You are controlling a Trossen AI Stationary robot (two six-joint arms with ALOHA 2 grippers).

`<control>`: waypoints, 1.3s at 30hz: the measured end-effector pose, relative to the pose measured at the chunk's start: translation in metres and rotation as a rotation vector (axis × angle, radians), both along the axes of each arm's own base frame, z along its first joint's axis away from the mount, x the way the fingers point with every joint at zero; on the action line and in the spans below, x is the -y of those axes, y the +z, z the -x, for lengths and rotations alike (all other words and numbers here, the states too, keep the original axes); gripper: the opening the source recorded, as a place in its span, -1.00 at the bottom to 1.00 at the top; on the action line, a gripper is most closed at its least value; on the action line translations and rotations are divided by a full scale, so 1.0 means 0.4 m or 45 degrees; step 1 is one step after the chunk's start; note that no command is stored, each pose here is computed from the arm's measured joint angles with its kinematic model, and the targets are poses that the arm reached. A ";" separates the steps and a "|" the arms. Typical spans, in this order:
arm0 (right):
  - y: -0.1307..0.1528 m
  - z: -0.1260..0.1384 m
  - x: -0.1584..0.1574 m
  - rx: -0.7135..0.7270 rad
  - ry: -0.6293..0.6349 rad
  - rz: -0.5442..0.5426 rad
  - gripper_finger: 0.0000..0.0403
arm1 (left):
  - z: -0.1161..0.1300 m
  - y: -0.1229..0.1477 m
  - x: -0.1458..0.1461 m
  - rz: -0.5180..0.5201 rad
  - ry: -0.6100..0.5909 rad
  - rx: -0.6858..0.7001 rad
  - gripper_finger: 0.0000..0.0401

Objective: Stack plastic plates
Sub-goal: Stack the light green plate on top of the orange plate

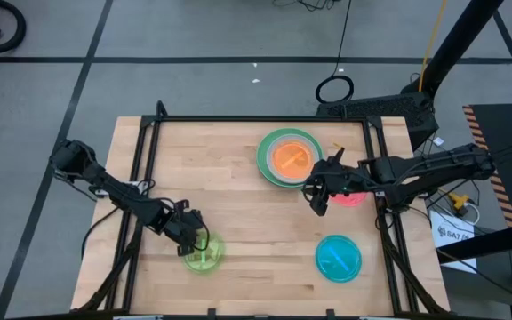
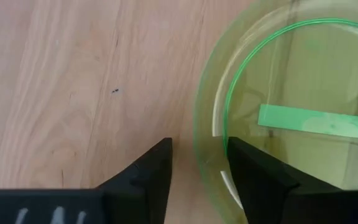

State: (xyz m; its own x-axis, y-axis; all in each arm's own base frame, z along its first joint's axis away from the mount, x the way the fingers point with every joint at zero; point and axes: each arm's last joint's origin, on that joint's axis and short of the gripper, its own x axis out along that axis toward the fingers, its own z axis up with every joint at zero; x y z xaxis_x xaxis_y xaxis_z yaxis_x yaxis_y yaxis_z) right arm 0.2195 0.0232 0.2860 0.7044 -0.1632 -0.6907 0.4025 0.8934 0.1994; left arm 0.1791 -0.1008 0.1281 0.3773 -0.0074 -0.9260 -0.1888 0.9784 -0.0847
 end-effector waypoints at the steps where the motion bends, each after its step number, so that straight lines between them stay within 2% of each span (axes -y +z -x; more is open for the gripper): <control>1: 0.000 0.000 -0.001 0.000 0.000 0.001 -0.41 | 0.000 0.000 0.000 0.000 0.002 0.000 -0.25; 9: 0.001 -0.001 -0.005 0.017 -0.013 -0.022 -0.41 | 0.000 0.000 0.001 0.018 0.030 -0.002 -0.78; 13: -0.004 -0.010 -0.007 0.014 -0.013 -0.021 -0.41 | 0.003 0.010 -0.002 0.040 0.060 0.015 -0.96; 19: -0.026 -0.045 -0.012 0.008 -0.012 -0.021 -0.41 | -0.009 0.061 -0.005 -0.032 0.119 0.127 -0.97; 27: -0.110 -0.149 -0.028 -0.015 0.049 0.021 -0.41 | -0.055 0.131 -0.020 -0.178 0.207 0.310 -0.98; 35: -0.198 -0.265 -0.042 0.131 0.169 -0.135 -0.41 | -0.095 0.183 -0.046 -0.261 0.341 0.441 -0.98; 39: -0.228 -0.295 -0.039 0.170 0.190 -0.064 -0.41 | -0.106 0.196 -0.061 -0.291 0.430 0.484 -0.98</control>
State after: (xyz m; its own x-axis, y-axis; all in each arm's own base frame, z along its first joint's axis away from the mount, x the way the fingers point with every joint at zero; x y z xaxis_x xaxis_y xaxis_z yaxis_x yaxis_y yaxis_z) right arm 0.3374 0.0389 0.1947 0.8042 -0.0178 -0.5941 0.2335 0.9286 0.2883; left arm 0.2216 -0.0764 0.2063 0.6318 0.3571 -0.6879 -0.4928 0.8701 -0.0009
